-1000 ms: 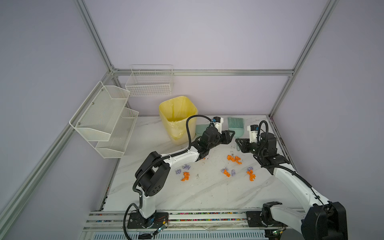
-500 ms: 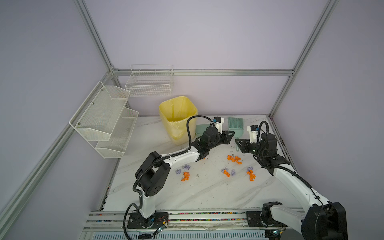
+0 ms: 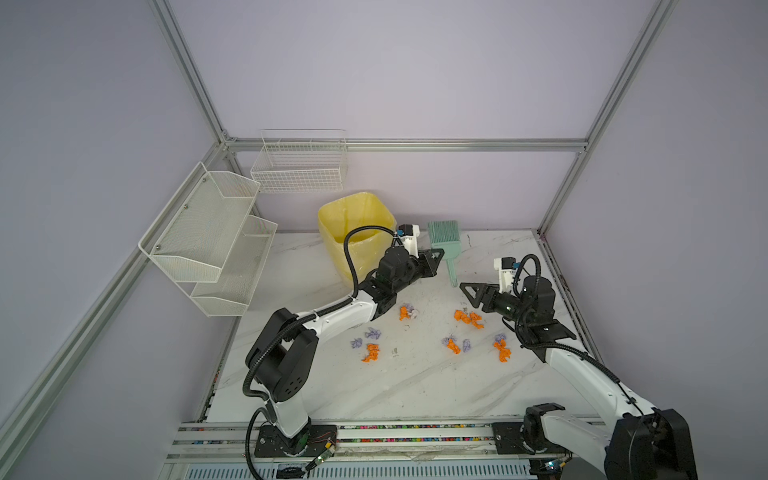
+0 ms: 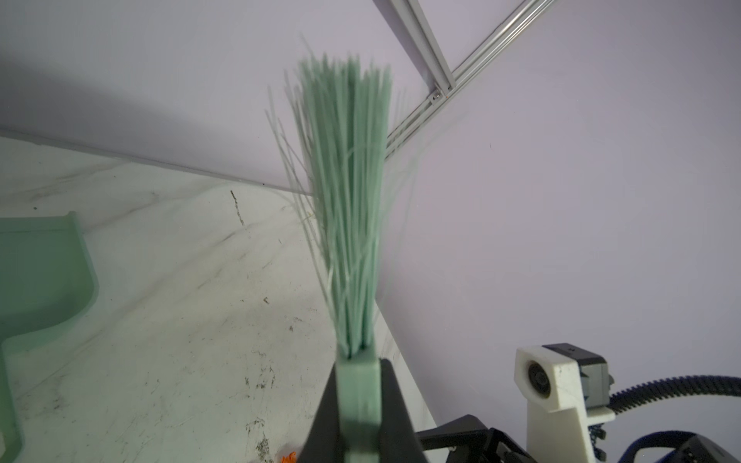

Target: Sweep away the paper scraps from the table

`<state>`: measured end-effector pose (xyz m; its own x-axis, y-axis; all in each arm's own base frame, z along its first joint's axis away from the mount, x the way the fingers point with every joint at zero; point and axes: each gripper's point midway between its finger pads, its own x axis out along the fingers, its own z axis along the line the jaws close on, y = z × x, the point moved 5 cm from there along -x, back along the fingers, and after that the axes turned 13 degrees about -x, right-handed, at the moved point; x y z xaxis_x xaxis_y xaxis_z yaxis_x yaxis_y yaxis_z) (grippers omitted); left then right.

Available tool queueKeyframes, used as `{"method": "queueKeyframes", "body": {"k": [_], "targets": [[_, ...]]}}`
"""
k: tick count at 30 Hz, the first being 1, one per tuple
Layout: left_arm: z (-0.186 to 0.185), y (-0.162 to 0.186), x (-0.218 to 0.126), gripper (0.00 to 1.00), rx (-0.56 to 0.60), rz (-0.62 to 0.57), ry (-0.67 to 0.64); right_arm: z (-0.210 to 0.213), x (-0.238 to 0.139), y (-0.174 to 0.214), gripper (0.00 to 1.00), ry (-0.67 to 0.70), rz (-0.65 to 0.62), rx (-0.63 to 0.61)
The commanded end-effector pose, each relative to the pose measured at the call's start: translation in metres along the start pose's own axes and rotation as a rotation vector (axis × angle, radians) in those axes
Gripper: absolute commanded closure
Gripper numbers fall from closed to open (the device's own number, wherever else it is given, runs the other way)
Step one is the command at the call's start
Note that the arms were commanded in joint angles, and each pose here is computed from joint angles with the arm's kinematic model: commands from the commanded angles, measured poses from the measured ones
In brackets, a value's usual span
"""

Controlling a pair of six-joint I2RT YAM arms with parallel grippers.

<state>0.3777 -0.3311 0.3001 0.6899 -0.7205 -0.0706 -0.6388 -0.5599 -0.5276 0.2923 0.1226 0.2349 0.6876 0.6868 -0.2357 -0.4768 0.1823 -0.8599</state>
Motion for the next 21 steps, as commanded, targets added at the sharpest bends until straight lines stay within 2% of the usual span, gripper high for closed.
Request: {"method": "queueKeyframes", "body": {"k": [1, 2, 3, 6, 13, 16, 21], "targets": [[-0.027, -0.018, -0.021, 1.00, -0.009, -0.075, 0.114, 0.013, -0.001, -0.013, 0.10, -0.113, -0.108, 0.095], [-0.029, -0.020, -0.023, 1.00, -0.019, -0.077, 0.125, 0.014, -0.002, -0.013, 0.03, -0.134, -0.138, 0.117], [-0.030, -0.021, -0.024, 1.00, -0.025, -0.079, 0.134, 0.016, -0.004, -0.014, 0.03, -0.156, -0.163, 0.135], [-0.031, -0.027, -0.028, 1.00, -0.063, -0.085, 0.167, 0.023, -0.011, -0.017, 0.03, -0.232, -0.250, 0.185], [-0.029, -0.034, -0.030, 1.00, -0.176, -0.086, 0.285, 0.028, -0.018, -0.023, 0.03, -0.323, -0.360, 0.259], [-0.028, -0.033, -0.030, 1.00, -0.191, -0.082, 0.302, 0.034, -0.021, -0.032, 0.03, -0.367, -0.415, 0.278], [-0.038, -0.029, -0.024, 1.00, -0.166, -0.031, 0.378, 0.043, -0.011, -0.043, 0.03, -0.440, -0.411, 0.300]]}}
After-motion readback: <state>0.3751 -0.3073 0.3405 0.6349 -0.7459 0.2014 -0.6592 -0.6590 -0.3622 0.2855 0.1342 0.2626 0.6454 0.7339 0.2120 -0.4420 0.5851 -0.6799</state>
